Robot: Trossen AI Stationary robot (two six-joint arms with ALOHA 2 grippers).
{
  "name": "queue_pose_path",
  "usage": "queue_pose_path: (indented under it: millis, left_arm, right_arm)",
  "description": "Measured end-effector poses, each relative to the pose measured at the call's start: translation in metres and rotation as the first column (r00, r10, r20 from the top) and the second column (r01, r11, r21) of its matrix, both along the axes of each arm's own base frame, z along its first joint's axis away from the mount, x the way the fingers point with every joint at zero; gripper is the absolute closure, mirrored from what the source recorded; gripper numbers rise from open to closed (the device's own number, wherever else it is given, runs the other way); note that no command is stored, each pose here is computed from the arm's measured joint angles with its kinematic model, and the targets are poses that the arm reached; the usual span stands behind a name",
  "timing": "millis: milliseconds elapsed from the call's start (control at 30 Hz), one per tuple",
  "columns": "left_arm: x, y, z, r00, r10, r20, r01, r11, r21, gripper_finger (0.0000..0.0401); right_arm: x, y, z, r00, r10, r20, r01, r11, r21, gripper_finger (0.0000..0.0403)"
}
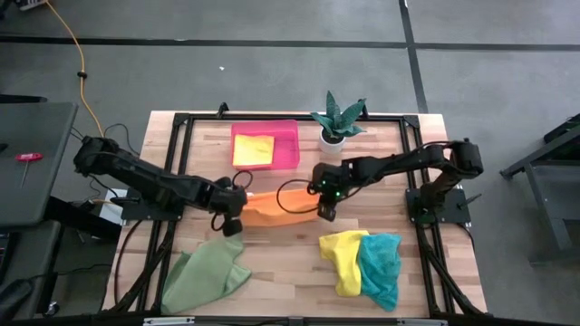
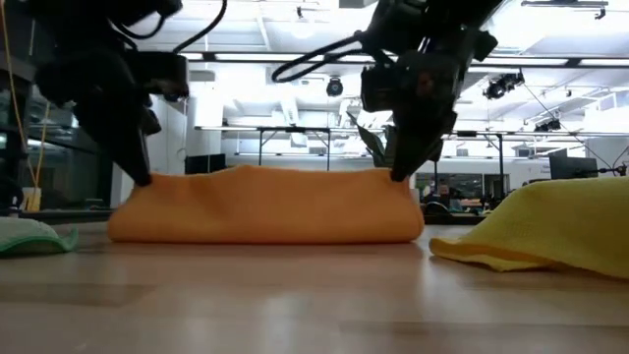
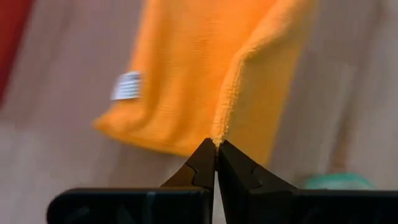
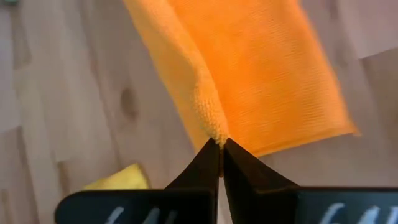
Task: Fold microfiber towels
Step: Fold the orange microfiber towel
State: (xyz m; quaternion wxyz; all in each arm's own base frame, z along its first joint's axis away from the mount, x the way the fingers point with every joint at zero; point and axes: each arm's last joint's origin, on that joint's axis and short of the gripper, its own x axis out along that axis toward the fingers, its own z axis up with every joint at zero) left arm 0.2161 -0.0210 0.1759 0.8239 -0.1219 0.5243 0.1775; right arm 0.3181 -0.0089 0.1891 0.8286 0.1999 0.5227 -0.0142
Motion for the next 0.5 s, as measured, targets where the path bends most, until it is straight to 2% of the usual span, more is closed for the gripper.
queue_pose_path:
  millis: [233,500]
  left_arm:
    - [-0.001,0.015,-0.005,0.991,0.134,-0.001,-0.133,0.989,0.064,0.0401]
    - [-0.01,0.018,-0.017,0.961,0.277,-0.02,-0.276,0.961,0.019,0.0401]
  right_arm:
    - [-0.001,-0.014,0.0,0.994,-0.106,-0.012,0.106,0.994,-0.035,0.0403]
    - [-0.002,-0.015,-0.002,0.989,-0.147,-0.026,0.145,0.987,-0.065,0.0403]
